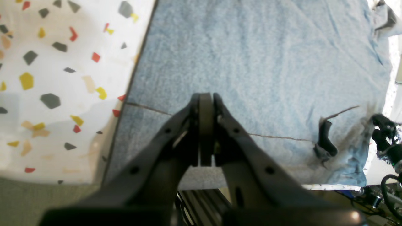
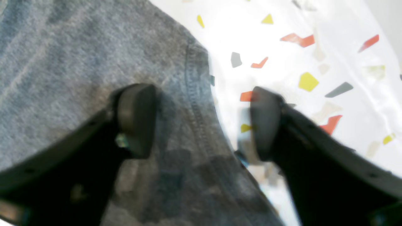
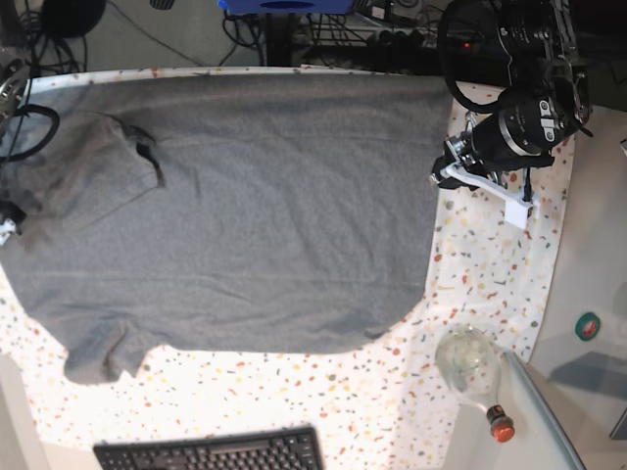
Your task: Layout the t-shirt on the table in an organized manner, then fold the t-shirt properly
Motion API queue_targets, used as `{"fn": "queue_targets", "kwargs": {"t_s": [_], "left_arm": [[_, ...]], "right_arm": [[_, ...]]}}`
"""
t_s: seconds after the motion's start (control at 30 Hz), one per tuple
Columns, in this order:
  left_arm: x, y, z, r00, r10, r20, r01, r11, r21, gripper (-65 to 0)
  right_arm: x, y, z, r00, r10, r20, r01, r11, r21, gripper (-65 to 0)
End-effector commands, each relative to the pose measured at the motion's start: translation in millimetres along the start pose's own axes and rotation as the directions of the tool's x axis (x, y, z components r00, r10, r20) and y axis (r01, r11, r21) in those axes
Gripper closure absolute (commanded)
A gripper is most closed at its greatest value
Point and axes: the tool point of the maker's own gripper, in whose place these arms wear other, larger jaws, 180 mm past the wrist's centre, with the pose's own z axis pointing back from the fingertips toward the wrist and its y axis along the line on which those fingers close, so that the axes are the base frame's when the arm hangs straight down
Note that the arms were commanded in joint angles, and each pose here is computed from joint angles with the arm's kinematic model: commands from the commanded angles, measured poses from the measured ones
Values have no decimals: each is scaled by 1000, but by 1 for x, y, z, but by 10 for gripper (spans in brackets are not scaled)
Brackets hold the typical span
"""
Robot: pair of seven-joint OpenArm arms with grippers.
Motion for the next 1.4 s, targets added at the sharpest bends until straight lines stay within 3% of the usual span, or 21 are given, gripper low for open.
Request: {"fn": "queue_targets", "kwargs": {"t_s": [0.0,0.07,0.1,0.33,0.57,0.97,1.2,1.3,1.37], "left_arm": [[7,-5,4,1000,-11,26,12,1000,-14,0],[7,-4,4,1000,-12,25,12,1000,-12,0],[7,-4,4,1000,-12,25,12,1000,-12,0],[8,-5,3,1000,-11,28,12,1000,-13,0],[11,-6,3,999,-13,33,13,1000,-15,0],[13,-7,3,999,-15,39,16,1000,-17,0],[13,-7,3,999,-15,36,15,1000,-16,0],[13,-7,3,999,-15,36,15,1000,-16,0],[13,-7,3,999,-15,36,15,1000,-16,0]], "right_arm": [[22,-4,2,999,-8,43,8,1000,-2,-258],[22,-4,2,999,-7,47,7,1000,0,-45],[24,-5,2,998,-13,58,13,1000,0,0],[43,-3,12,995,24,98,-25,1000,3,0],[64,34,61,981,151,119,-157,987,41,0],[10,59,114,976,218,14,-219,973,73,0],[-25,52,117,976,169,-134,-160,985,70,0],[-15,48,127,986,129,-108,-124,991,53,-194],[4,49,137,990,132,-47,-130,990,46,-260]]}}
